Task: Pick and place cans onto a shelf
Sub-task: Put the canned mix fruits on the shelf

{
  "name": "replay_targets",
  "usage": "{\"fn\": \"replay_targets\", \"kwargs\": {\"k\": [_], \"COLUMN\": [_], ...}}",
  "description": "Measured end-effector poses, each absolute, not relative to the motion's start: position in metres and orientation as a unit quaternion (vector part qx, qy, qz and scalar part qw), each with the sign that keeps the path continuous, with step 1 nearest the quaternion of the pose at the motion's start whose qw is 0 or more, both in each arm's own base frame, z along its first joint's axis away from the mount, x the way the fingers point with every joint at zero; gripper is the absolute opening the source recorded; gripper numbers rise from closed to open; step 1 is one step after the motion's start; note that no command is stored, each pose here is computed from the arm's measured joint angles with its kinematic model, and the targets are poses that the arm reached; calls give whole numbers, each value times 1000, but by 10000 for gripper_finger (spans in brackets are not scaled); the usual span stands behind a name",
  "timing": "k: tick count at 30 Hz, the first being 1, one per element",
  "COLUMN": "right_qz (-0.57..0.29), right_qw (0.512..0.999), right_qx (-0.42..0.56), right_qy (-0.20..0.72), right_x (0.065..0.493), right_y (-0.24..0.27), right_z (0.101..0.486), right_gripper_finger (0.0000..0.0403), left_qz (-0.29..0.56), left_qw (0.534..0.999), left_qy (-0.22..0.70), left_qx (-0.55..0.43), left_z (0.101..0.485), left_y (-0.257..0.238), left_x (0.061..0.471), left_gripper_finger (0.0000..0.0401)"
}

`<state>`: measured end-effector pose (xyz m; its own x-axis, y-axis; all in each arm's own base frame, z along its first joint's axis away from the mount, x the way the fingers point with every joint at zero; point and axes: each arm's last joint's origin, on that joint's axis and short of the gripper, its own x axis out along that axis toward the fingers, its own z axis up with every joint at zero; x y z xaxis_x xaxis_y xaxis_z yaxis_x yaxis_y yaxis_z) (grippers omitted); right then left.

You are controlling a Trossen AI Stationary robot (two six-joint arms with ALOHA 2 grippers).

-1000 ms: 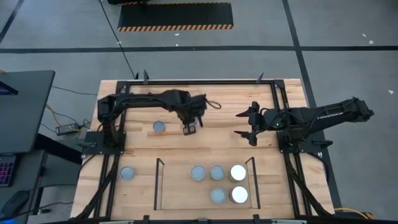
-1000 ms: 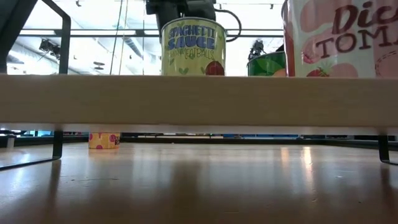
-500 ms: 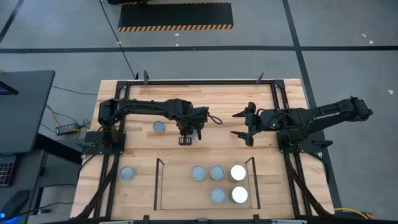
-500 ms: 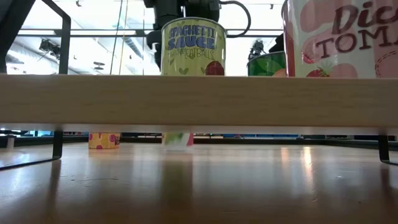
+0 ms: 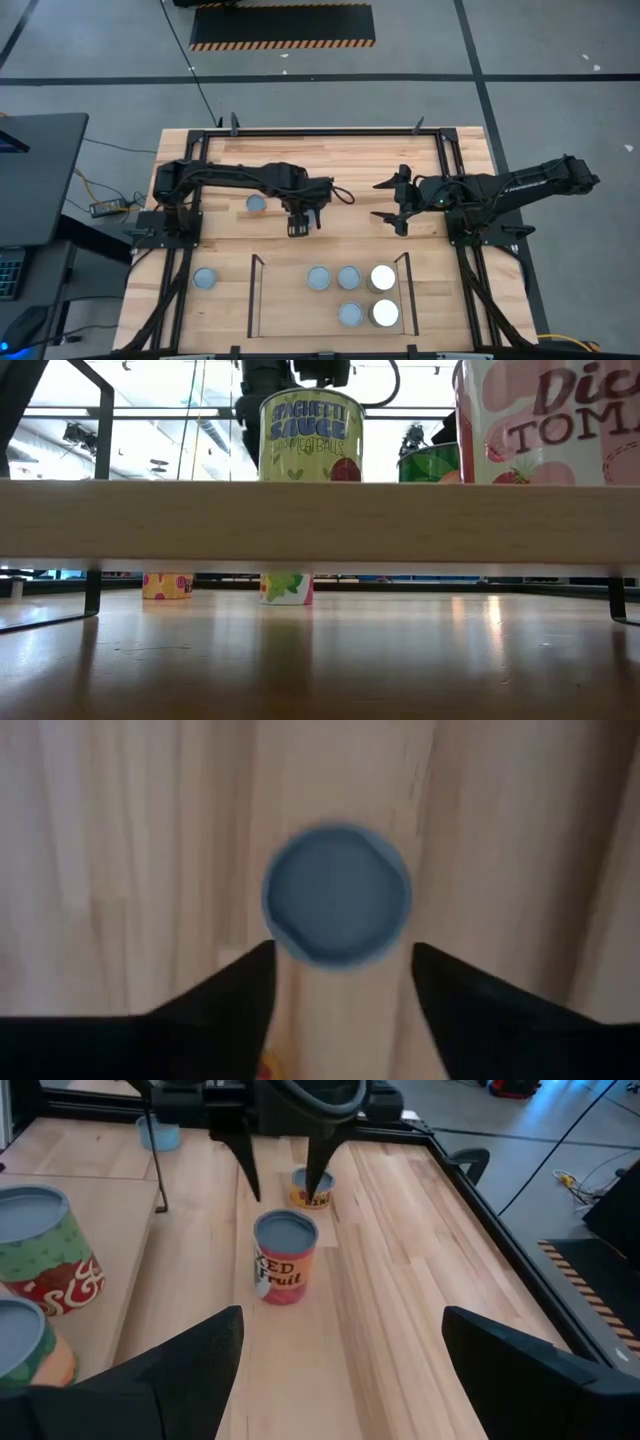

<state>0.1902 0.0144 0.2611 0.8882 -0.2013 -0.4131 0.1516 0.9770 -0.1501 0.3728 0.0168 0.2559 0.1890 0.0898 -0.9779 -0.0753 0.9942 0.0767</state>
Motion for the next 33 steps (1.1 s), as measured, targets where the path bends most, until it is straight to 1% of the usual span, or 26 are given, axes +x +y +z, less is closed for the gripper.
{"fn": "replay_targets", "kwargs": {"k": [4,6,8,9,12,18,21,26,28,31,33], "right_qz": [-92,-92,-89,-86,-80,-79,-80,-83,-83,-83,-84], "right_qw": [969,968,967,967,967,966,966,967,968,968,968], "right_qx": [-51,-50,-50,-50,-49,-50,-51,-49,-47,-47,-47], "right_qy": [223,226,233,234,239,240,240,235,233,232,232], "right_x": [190,189,189,189,188,188,188,189,189,189,189], "right_y": [14,14,14,15,15,15,14,14,14,14,13], "right_z": [260,260,258,258,257,257,257,258,258,259,258], "right_gripper_finger": [349,349,349,349,349,349,349,349,349,349,349], "left_qz": [56,57,59,61,77,80,81,90,104,110,104], "left_qw": [771,764,751,746,761,828,846,854,849,854,866], "left_qy": [634,642,657,662,644,554,526,511,517,507,489], "left_qx": [-24,-28,-29,-31,-30,-27,-29,-35,-28,-25,-14], "left_z": [255,247,236,231,228,226,220,205,199,196,196], "left_y": [12,11,10,10,10,9,10,13,15,17,17], "left_x": [369,365,358,355,347,330,327,329,330,334,339], "left_gripper_finger": [302,322,333,336,338,338,338,338,338,338,338]}}
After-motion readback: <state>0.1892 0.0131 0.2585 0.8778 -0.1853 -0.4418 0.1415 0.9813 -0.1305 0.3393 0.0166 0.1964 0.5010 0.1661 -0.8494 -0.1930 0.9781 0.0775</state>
